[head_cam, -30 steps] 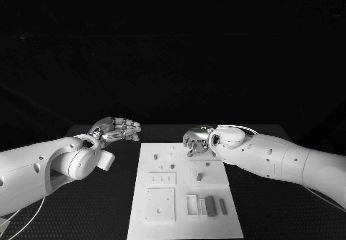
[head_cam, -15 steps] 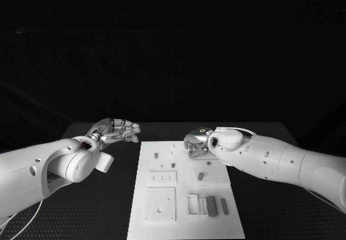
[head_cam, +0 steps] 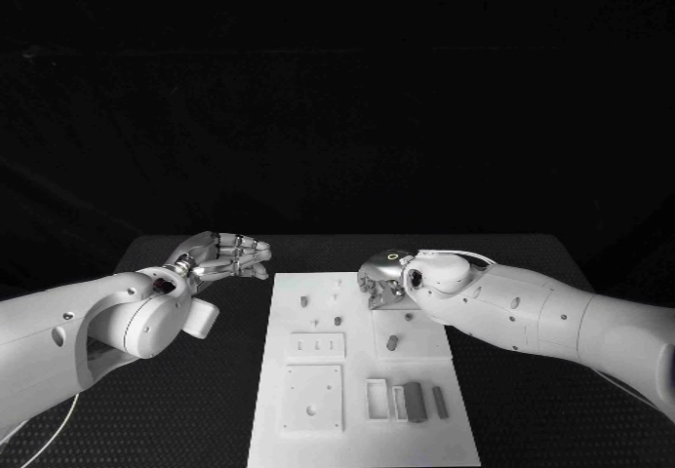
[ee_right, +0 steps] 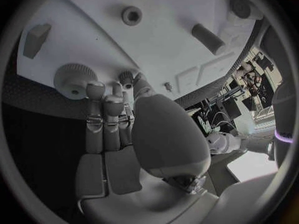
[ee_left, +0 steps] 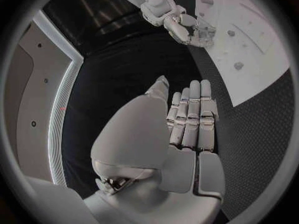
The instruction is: Assemble the parts on the task board
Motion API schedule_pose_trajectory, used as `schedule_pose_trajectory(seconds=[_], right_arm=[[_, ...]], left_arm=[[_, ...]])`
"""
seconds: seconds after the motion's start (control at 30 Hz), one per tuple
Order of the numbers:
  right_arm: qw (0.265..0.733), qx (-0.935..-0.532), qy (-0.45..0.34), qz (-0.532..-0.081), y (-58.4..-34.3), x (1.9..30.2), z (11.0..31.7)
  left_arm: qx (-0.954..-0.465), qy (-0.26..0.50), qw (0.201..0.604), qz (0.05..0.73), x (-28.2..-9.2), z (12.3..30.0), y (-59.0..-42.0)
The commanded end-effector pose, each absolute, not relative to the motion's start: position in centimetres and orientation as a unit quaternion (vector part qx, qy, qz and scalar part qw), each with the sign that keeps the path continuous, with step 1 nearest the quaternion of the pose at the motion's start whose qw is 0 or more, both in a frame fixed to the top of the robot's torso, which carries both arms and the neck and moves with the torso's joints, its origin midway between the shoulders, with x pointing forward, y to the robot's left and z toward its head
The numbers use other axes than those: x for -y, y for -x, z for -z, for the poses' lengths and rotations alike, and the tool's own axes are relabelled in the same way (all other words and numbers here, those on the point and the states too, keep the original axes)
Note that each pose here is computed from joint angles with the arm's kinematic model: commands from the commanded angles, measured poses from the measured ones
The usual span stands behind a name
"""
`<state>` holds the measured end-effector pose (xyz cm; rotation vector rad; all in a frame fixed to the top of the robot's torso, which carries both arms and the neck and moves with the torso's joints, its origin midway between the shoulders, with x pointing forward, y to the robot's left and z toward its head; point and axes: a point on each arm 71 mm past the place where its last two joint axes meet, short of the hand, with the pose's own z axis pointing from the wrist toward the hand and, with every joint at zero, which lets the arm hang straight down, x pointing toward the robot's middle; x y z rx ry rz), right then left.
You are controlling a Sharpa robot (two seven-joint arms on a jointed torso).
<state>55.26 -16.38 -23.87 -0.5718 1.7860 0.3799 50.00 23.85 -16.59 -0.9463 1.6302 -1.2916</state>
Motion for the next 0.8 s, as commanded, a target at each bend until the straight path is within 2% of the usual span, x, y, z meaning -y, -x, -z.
schedule_pose_trajectory(seconds=[0.03,0.8], right_arm=[[0.568,-0.769,0.254,-0.147,-55.13,16.50,24.52],[0.561,-0.772,0.275,-0.115,-54.42,17.18,24.75]], left_arm=[[-0.649,0.371,0.414,0.520,-23.64,16.37,-49.96],[-0.650,0.373,0.414,0.517,-24.02,16.43,-50.00]])
